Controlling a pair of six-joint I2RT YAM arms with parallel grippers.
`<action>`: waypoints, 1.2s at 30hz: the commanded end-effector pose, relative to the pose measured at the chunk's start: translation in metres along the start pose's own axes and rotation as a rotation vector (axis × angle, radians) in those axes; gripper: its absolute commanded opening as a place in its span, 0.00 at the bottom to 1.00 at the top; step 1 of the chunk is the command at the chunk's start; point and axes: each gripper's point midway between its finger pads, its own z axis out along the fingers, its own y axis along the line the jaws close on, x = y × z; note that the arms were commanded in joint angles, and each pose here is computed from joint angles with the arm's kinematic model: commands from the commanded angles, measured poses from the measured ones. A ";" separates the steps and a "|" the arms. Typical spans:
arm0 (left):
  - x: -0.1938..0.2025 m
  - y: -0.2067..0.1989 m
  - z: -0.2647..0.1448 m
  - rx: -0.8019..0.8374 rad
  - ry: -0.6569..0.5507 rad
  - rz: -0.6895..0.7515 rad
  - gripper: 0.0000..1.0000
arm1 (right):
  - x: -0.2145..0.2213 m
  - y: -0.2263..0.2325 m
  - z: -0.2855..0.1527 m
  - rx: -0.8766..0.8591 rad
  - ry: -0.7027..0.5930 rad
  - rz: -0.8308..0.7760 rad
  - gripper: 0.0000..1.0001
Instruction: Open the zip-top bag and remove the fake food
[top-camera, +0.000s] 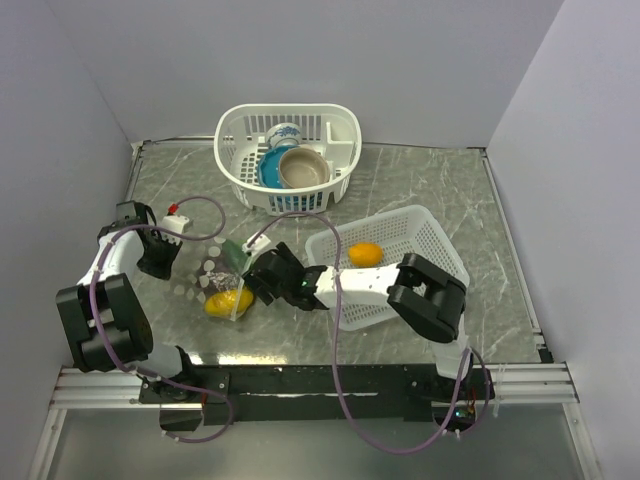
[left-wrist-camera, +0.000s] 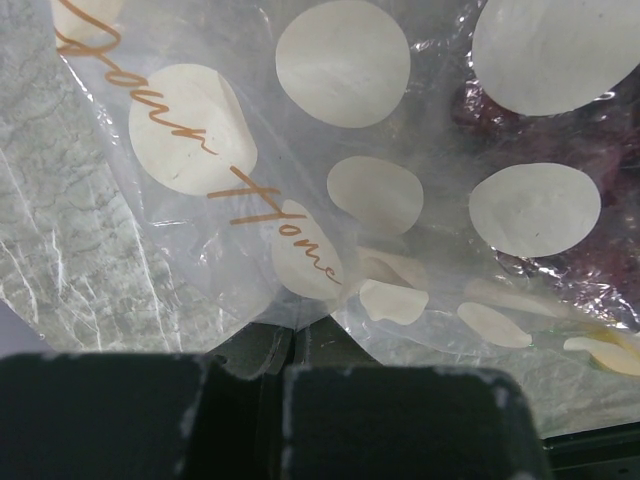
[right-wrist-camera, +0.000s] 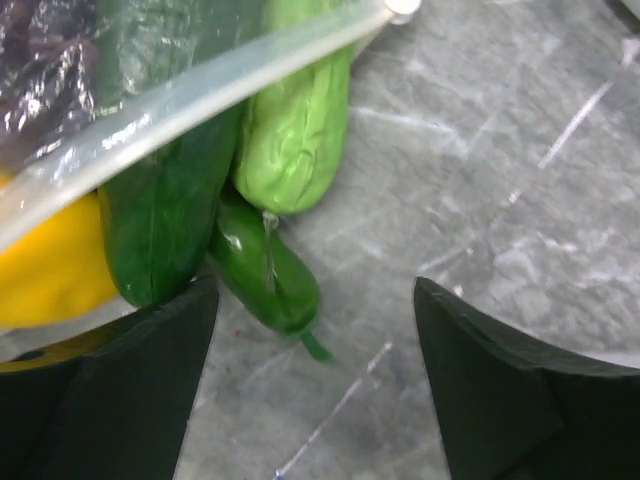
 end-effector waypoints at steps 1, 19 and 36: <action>-0.010 0.005 -0.002 -0.018 -0.027 0.011 0.01 | -0.009 0.025 0.007 -0.094 -0.019 0.018 0.82; -0.006 0.005 -0.009 -0.051 -0.037 0.017 0.01 | -0.010 -0.006 -0.039 -0.021 -0.042 0.126 0.36; -0.010 0.002 -0.017 -0.035 -0.058 0.013 0.01 | 0.058 -0.175 -0.166 0.509 -0.036 0.542 0.24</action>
